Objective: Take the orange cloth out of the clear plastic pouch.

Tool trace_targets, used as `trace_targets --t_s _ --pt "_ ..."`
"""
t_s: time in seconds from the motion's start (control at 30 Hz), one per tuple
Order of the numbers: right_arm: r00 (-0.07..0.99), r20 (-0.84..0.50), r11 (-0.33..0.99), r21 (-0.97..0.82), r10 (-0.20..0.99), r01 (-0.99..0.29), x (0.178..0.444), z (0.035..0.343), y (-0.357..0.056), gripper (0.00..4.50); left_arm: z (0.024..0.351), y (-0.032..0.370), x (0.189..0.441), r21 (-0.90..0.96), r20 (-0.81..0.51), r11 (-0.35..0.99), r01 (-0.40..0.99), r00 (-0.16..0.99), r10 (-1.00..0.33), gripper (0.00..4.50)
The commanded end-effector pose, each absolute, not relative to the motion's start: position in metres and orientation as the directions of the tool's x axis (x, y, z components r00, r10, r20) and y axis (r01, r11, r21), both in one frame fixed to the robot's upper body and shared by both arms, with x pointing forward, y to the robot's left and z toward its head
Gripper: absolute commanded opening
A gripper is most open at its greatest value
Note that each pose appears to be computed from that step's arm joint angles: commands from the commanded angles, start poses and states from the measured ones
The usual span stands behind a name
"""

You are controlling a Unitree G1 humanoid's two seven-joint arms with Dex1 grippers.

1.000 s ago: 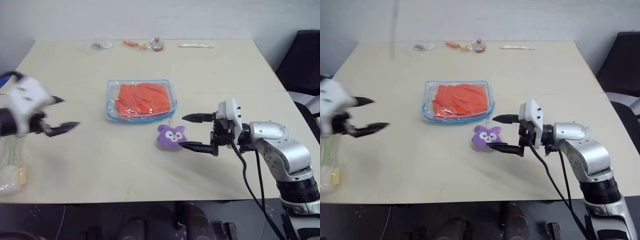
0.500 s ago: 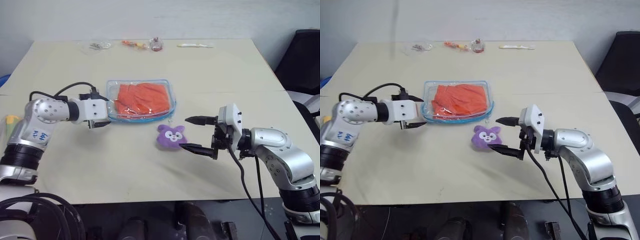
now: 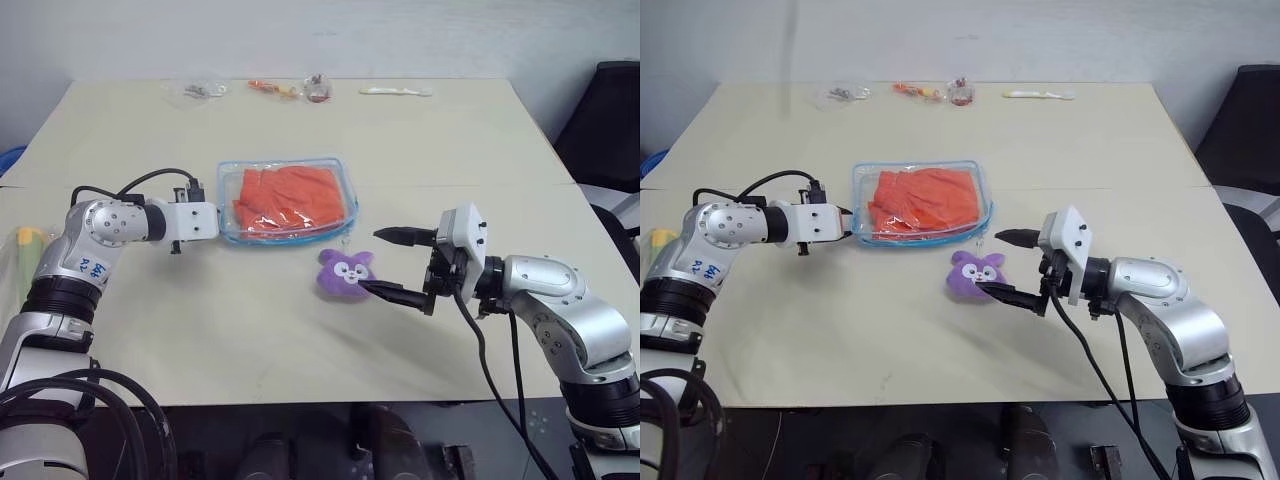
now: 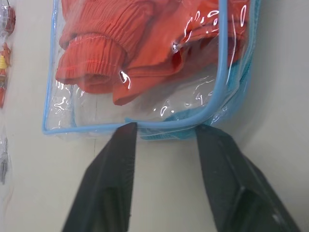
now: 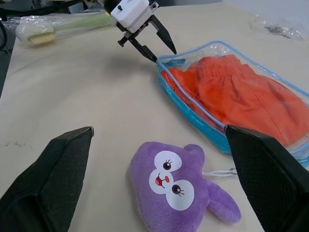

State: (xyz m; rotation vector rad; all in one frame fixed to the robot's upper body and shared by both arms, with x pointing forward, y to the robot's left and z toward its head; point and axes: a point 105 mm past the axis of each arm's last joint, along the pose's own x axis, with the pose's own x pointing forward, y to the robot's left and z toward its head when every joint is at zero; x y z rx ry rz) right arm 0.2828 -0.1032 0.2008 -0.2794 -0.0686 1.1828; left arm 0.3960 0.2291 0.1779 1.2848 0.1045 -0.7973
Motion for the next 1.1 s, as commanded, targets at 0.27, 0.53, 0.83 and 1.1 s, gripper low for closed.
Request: trace_targets --t_s 0.27,0.53,0.83,1.1 --pt "0.365 -0.101 0.321 -0.301 0.926 -0.898 0.281 0.208 -0.106 4.5 0.181 0.22 0.375 0.819 -0.468 0.019 0.574 0.686 -0.557 0.12" --pt "0.348 -0.14 0.293 -0.309 0.927 -0.905 0.282 0.205 -0.114 4.5 0.189 0.231 0.358 0.827 -0.466 0.0 0.563 0.685 -0.56 0.12" --pt "0.347 -0.133 0.293 -0.312 0.929 -0.904 0.284 0.205 -0.111 4.5 0.201 0.217 0.357 0.753 -0.387 0.192 0.629 0.659 -0.645 1.72" --pt "0.357 -0.124 0.306 -0.309 0.926 -0.901 0.284 0.204 -0.111 4.5 0.186 0.204 0.358 0.742 -0.467 0.122 0.659 0.64 -0.61 3.6"
